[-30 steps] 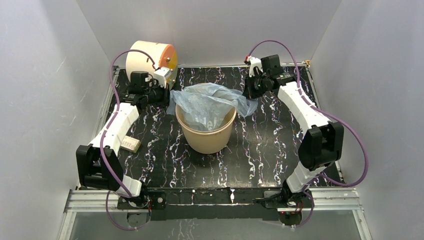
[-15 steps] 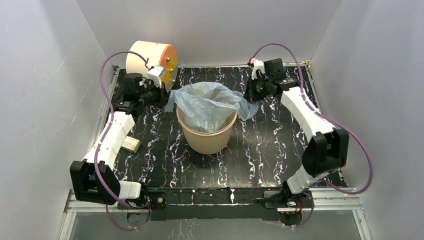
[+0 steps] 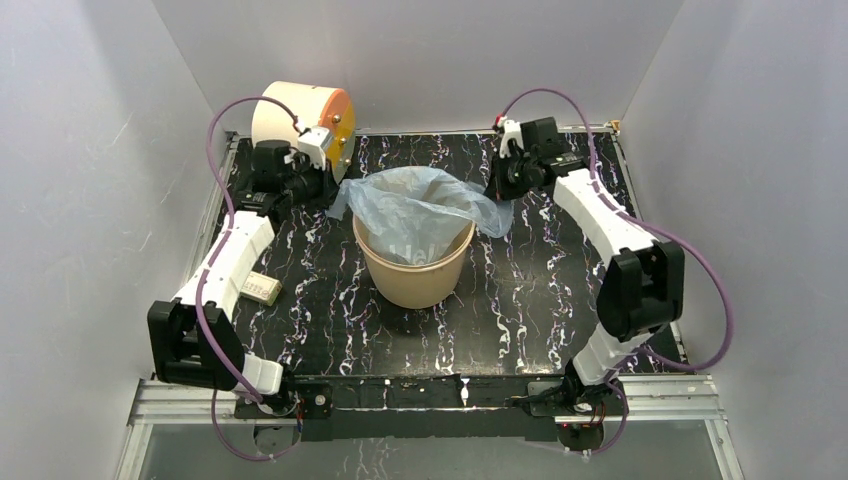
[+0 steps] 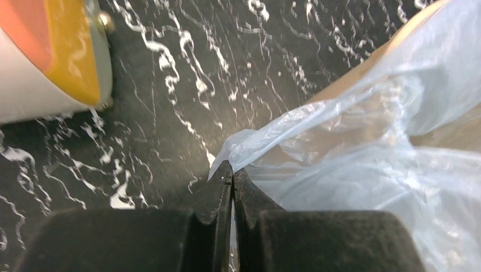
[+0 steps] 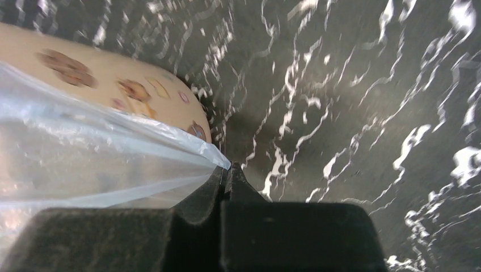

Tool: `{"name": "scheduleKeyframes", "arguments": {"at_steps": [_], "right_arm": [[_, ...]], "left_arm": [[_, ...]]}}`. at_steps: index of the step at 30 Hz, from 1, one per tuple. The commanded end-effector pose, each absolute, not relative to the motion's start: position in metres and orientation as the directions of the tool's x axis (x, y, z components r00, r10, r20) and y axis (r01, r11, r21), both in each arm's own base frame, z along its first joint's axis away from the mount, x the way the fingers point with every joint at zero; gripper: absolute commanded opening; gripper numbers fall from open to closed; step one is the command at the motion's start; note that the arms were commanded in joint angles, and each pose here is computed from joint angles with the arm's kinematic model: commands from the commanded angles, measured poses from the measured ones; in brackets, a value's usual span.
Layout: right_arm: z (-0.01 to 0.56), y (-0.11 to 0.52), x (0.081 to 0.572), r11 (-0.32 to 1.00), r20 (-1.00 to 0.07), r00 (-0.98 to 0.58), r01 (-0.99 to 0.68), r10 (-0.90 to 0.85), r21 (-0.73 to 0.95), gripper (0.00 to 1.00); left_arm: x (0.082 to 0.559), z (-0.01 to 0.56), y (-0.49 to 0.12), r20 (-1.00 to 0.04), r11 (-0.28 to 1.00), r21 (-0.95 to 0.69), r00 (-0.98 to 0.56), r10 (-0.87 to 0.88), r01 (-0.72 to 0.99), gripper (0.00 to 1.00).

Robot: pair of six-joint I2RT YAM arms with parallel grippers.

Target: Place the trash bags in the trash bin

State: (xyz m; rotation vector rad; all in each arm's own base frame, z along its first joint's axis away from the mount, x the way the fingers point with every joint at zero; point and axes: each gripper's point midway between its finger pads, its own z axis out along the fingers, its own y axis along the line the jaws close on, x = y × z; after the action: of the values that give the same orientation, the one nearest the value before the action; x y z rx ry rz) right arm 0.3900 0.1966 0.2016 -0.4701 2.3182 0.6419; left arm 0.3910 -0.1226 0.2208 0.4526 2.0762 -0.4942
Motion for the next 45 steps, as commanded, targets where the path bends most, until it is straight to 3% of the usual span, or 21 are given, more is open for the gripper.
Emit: {"name": "scheduleKeyframes", "arguments": {"at_steps": [1,11,13,17,19,21,23,27,32,36,41,45], "right_arm": [[0.178,0.188,0.384,0.841,-0.64,-0.754,-0.437,-0.149,0.319,0.0],[0.181,0.184,0.371,0.842,-0.657,-0.743,-0.432,-0.13,0.323,0.0],[0.186,0.181,0.373,0.852,-0.665,-0.737,-0.42,-0.12,0.312,0.06],[0.219,0.163,0.383,0.907,-0.737,-0.673,-0.348,-0.064,0.239,0.23],[0.242,0.151,0.386,0.931,-0.789,-0.613,-0.299,-0.02,0.209,0.3],[0.263,0.138,0.387,0.951,-0.834,-0.55,-0.238,0.035,0.197,0.45],[0.281,0.126,0.384,0.963,-0.868,-0.488,-0.178,0.093,0.203,0.65],[0.304,0.106,0.37,0.971,-0.907,-0.389,-0.098,0.165,0.219,0.82],[0.322,0.106,0.346,0.948,-0.909,-0.341,-0.122,0.238,0.294,0.84],[0.33,0.135,0.322,0.884,-0.917,-0.327,-0.325,0.229,0.337,0.84],[0.337,0.185,0.281,0.683,-0.93,-0.341,-0.647,0.137,0.338,0.81],[0.344,0.213,0.256,0.496,-0.918,-0.383,-0.781,0.099,0.379,0.75]], "left_arm": [[0.386,0.205,-0.112,-0.842,0.879,-0.161,-0.527,0.115,0.449,0.0],[0.368,0.199,-0.11,-0.845,0.875,-0.164,-0.522,0.113,0.455,0.0],[0.367,0.201,-0.11,-0.844,0.877,-0.165,-0.525,0.112,0.452,0.0],[0.365,0.218,-0.101,-0.859,0.902,-0.146,-0.504,0.089,0.407,0.18],[0.365,0.231,-0.092,-0.877,0.926,-0.123,-0.476,0.067,0.357,0.45],[0.364,0.243,-0.08,-0.89,0.953,-0.122,-0.455,0.018,0.276,0.64],[0.361,0.253,-0.067,-0.903,0.974,-0.115,-0.429,-0.02,0.197,0.74],[0.355,0.266,-0.041,-0.917,0.992,-0.123,-0.385,-0.106,0.02,0.87],[0.344,0.275,-0.03,-0.92,0.983,-0.173,-0.345,-0.185,-0.067,0.92],[0.335,0.276,-0.043,-0.913,0.974,-0.227,-0.346,-0.217,-0.01,0.92],[0.32,0.279,-0.063,-0.908,0.956,-0.274,-0.357,-0.22,0.106,0.92],[0.309,0.279,-0.064,-0.868,0.917,-0.396,-0.344,-0.358,0.044,0.91]]}}
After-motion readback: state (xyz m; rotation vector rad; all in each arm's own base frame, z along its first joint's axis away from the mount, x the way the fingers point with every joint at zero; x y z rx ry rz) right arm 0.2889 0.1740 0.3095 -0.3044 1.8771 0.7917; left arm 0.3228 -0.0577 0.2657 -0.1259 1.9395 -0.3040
